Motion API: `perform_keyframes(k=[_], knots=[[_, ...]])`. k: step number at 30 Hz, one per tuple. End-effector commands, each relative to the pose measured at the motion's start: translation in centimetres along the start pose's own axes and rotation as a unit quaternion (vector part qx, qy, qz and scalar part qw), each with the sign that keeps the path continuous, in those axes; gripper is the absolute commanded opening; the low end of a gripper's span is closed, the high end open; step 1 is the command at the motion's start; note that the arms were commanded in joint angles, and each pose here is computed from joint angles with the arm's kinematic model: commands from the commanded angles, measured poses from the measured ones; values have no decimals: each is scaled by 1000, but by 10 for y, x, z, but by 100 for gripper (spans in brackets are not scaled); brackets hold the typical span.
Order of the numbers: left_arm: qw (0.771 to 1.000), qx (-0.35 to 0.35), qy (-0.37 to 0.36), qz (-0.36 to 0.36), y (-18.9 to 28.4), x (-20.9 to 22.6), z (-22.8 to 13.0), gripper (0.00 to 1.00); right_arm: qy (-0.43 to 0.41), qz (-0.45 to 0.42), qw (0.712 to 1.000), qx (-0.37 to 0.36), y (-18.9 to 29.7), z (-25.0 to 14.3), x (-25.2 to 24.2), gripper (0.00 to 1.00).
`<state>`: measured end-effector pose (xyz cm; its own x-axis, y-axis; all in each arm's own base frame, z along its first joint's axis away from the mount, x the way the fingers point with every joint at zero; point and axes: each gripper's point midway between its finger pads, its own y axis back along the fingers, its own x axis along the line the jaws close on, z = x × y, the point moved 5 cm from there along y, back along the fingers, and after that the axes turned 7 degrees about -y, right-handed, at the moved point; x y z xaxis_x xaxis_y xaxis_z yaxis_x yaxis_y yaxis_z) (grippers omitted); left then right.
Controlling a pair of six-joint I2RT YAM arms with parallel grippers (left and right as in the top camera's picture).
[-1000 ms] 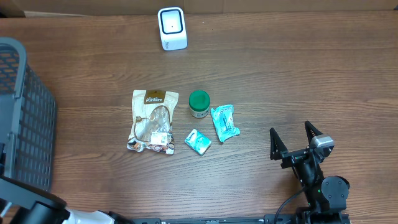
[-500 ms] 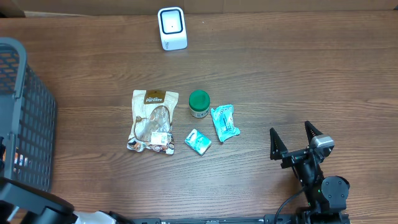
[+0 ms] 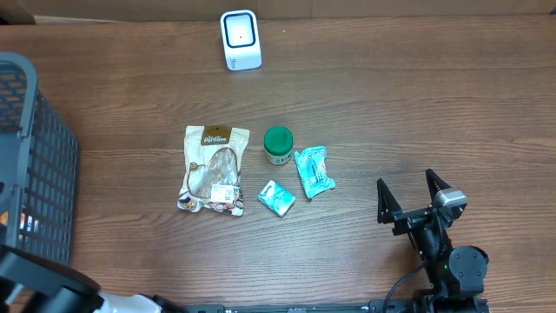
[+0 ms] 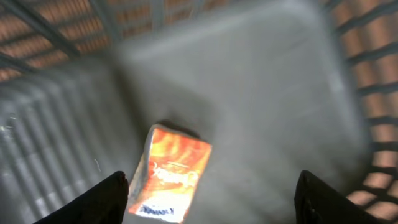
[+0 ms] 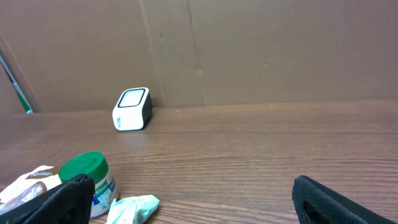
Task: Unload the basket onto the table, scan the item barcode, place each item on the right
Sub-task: 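Grasp the small orange box in the basket with the left gripper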
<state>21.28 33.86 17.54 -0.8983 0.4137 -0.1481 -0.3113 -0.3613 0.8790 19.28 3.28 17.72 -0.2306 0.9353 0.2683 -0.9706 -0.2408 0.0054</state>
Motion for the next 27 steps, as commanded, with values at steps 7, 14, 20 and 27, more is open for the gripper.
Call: perform_keyframes(k=[7, 14, 20, 27], knots=[[993, 79, -80, 32, -63, 14, -23, 75, 1, 3, 1000, -1, 0, -2, 0, 100], [990, 96, -95, 29, -82, 14, -30, 77, 1, 3, 1000, -1, 0, -2, 0, 100], [982, 139, -124, 24, -102, 6, -49, 37, 1, 3, 1000, -1, 0, -2, 0, 100], [987, 118, -104, 4, -72, -12, -25, 4, 1, 3, 1000, -1, 0, -2, 0, 100]])
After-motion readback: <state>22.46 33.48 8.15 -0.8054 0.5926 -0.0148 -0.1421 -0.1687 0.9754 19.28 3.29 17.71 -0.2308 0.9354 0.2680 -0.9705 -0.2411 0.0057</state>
